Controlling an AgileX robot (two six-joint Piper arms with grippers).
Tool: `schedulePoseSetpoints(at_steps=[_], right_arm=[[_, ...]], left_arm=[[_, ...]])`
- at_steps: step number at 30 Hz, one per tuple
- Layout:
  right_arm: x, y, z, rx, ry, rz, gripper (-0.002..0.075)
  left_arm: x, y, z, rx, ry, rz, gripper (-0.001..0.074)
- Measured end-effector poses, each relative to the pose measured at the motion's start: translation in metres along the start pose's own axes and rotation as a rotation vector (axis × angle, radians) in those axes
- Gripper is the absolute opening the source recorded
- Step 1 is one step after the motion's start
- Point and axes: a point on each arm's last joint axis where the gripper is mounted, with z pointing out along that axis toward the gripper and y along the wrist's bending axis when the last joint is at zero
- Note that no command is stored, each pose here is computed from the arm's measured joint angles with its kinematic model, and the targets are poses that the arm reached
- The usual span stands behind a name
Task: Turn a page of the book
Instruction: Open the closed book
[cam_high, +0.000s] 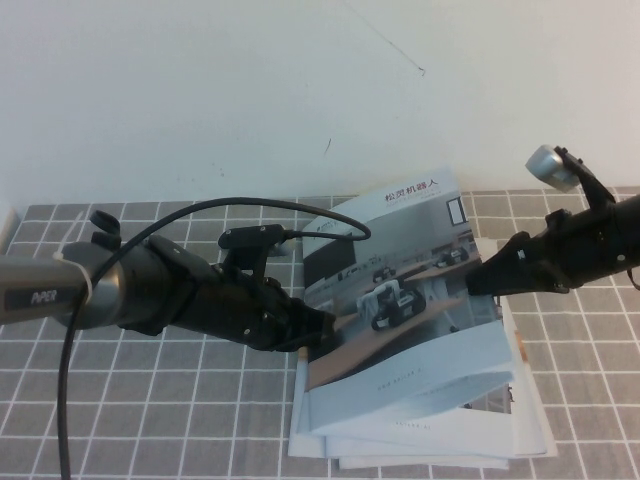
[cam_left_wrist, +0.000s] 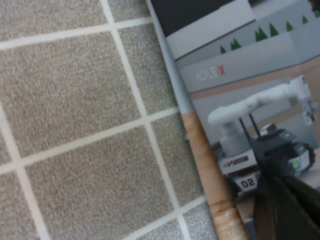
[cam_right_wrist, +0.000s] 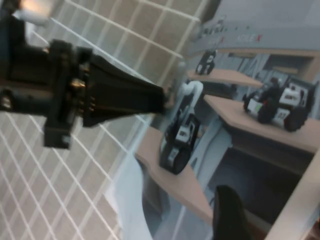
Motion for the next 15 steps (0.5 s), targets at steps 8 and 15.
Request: schedulePoseSetpoints(at_steps=[8,15], right_arm=[[0.001,-0.010,-0.001,0.171,0.082,0.050,0.0358],[-0.003,-0.016,0.000,0.240,0.028,0.087,0.0356]], left_arm=[[0.000,0.000,0.000,0.000,0.000,0.000,-0.0004],[0.000,0.000,0.000,0.000,0.000,0.000,-0.0004]])
